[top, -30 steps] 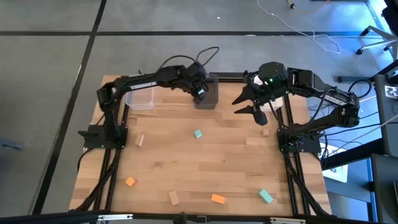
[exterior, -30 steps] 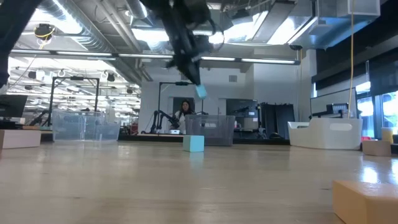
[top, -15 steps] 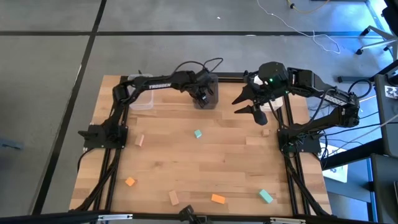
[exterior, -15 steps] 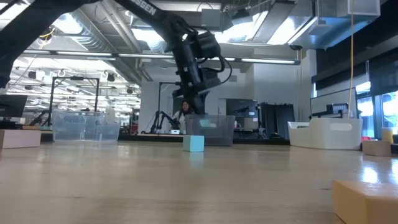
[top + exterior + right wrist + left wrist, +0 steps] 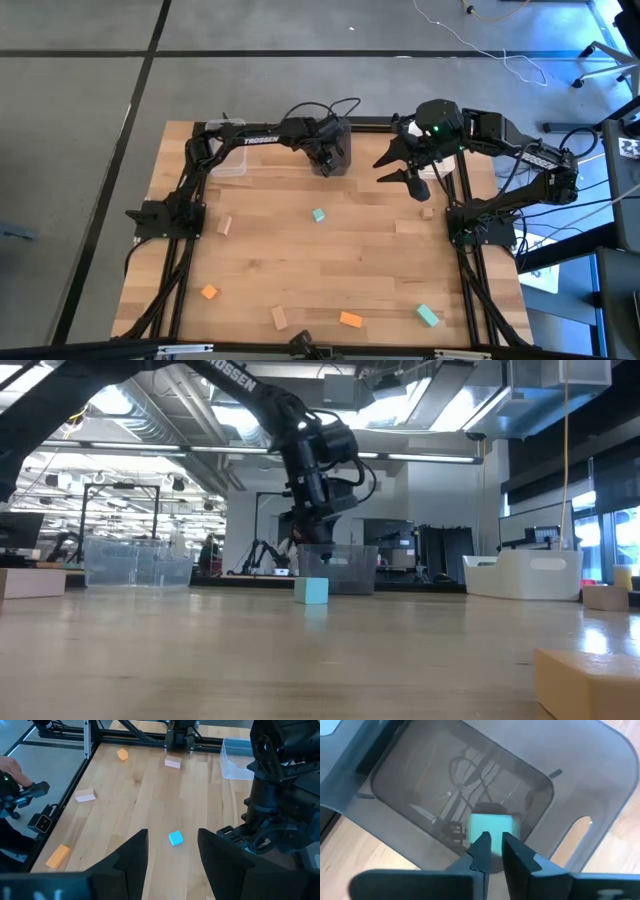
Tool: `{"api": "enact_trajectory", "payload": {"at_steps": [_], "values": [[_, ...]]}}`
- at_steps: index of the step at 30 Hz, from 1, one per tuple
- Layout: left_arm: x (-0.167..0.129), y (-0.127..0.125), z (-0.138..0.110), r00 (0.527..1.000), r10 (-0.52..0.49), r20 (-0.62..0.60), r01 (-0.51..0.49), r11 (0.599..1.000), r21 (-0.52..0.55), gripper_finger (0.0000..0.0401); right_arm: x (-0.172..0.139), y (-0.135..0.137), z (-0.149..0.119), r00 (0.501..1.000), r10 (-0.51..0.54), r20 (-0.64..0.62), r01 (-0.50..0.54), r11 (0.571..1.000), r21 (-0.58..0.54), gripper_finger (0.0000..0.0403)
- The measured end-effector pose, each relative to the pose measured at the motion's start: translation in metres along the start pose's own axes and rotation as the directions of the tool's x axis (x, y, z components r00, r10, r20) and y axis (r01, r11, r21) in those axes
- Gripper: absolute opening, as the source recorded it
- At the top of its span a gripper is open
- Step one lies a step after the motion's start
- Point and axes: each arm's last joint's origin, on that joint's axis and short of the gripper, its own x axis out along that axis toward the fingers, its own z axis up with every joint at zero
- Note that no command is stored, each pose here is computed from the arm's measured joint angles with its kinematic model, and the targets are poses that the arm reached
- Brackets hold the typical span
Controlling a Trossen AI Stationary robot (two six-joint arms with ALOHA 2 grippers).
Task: Sort & place blocks by color
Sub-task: Put the top left blue block into the black bin, then put the top blue block into the black bin
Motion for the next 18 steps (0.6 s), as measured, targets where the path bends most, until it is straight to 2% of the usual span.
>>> {"api": "enact_trajectory", "payload": {"at_steps": [5,10,13,18], "values": [[0.000,0.000,0.000,1.000,0.003,0.004,-0.003,1.000,-0.027,0.0070,0.000,0.000,0.000,1.000,0.000,0.000,0.000,1.000,0.000,0.0173],[-0.005,0.000,0.003,1.000,-0.001,0.026,0.002,1.000,-0.029,0.0073,0.000,0.000,0.000,1.000,0.001,0.000,-0.001,1.000,0.002,0.0173],[-0.018,0.002,0.010,0.998,-0.005,0.055,0.006,0.999,-0.034,0.0071,0.000,0.000,0.000,1.000,0.003,0.000,-0.003,1.000,0.007,0.0173],[-0.058,0.003,0.030,0.984,-0.015,0.177,0.019,1.000,-0.020,0.0070,0.000,0.000,0.000,1.000,0.003,0.001,-0.003,1.000,0.004,0.0173]]}}
